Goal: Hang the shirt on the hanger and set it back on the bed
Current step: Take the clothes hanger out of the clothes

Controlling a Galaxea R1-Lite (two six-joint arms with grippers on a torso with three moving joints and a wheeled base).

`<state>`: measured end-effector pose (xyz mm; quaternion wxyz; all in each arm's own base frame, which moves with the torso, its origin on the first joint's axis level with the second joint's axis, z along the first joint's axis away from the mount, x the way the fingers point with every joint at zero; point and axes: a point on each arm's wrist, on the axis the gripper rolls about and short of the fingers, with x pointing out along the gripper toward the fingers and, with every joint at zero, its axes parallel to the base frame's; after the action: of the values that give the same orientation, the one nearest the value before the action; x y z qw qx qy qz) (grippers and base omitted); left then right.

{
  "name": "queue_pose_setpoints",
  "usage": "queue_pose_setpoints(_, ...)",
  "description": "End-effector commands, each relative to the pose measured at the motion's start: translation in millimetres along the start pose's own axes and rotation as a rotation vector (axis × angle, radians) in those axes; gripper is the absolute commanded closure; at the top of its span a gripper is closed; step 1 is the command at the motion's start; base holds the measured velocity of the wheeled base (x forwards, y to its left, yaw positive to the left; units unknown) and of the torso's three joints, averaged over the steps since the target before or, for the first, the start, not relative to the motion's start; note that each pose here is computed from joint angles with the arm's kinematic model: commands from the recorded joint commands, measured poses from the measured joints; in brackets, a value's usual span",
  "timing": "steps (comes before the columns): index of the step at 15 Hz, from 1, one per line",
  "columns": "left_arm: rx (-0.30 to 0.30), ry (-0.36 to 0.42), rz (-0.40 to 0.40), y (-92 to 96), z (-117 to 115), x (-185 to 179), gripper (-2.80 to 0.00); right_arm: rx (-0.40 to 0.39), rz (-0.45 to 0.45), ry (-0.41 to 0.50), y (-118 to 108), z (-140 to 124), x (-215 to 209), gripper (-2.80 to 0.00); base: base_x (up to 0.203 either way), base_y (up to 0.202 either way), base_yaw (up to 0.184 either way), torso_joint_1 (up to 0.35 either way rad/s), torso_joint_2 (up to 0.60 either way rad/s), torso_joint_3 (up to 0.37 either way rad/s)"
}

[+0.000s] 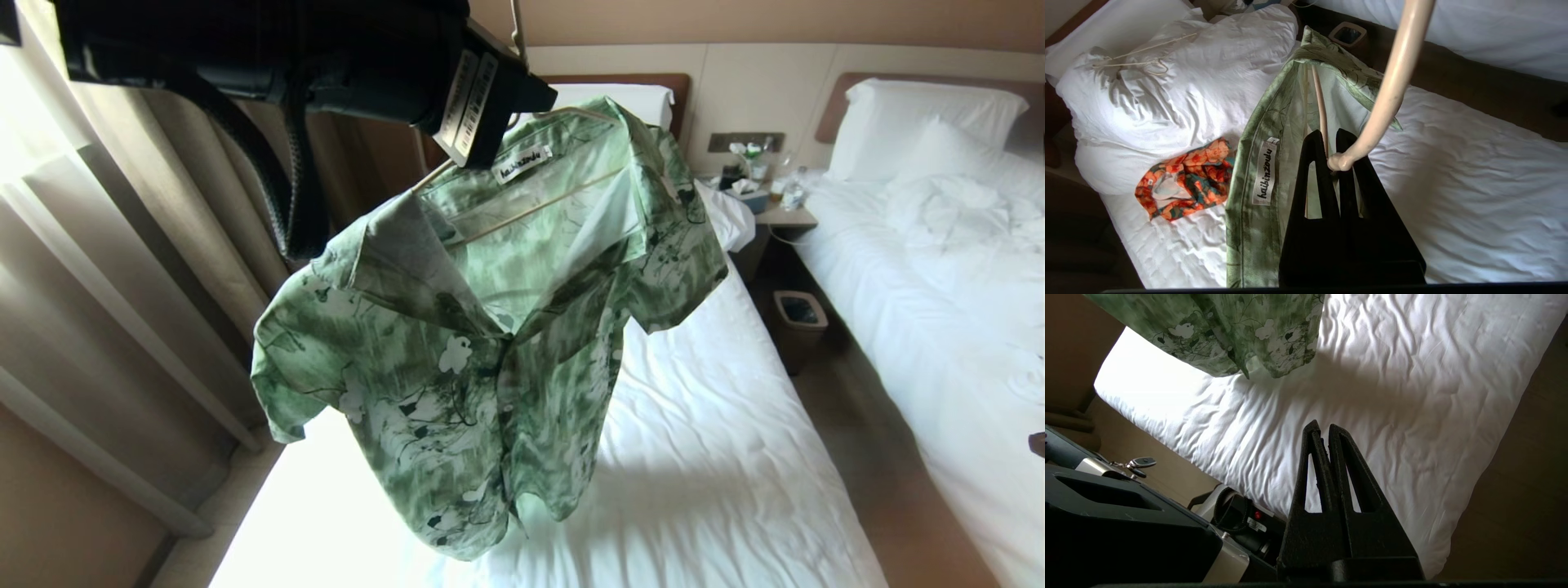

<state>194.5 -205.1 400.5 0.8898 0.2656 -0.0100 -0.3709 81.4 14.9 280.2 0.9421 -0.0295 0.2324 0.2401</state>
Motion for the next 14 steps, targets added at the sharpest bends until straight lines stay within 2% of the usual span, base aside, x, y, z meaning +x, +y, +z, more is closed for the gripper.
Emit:
queue_pose_setpoints(1, -0.047, -0.003, -0.011, -2.9, 1, 0, 0.0, -0.011, 0.002, -0.023, -2, 11, 1, 0.0, 0.0, 0.0, 0.0, 0.0, 0.0, 0.0)
queue_pose_setpoints(2, -0.063, -0.006, -0.015, -4.2, 2, -1, 0.0, -0.012, 0.001, -0.036, -4, 18, 4, 0.0, 0.0, 0.0, 0.0, 0.0, 0.0, 0.0)
queue_pose_setpoints(4, -0.169, -0.019, -0.044, -12.5, 8, -6, 0.0, 0.021, 0.007, -0.07, -12, 45, 17, 0.0, 0.0, 0.0, 0.0, 0.0, 0.0, 0.0)
queue_pose_setpoints(6, -0.244, -0.018, -0.074, -22.0, 14, -19, 0.0, 0.048, 0.037, -0.085, -17, 72, 34, 0.0, 0.0, 0.0, 0.0, 0.0, 0.0, 0.0)
queue_pose_setpoints(9, -0.364, 0.0, -0.033, -29.4, 18, -24, 0.0, 0.031, 0.078, -0.096, -12, 105, 60, 0.0, 0.0, 0.0, 0.0, 0.0, 0.0, 0.0)
queue_pose_setpoints(11, -0.384, -0.002, -0.022, -29.0, 19, -27, 0.0, -0.002, 0.077, -0.091, 1, 119, 79, 0.0, 0.0, 0.0, 0.0, 0.0, 0.0, 0.0)
queue_pose_setpoints(13, -0.385, -0.007, -0.021, -28.6, 20, -29, 0.0, -0.032, 0.083, -0.131, 14, 136, 82, 0.0, 0.0, 0.0, 0.0, 0.0, 0.0, 0.0)
queue_pose_setpoints(14, -0.384, 0.0, -0.022, -29.5, 19, -27, 0.0, -0.04, 0.087, -0.147, 18, 142, 83, -2.8, 0.0, 0.0, 0.0, 0.0, 0.0, 0.0)
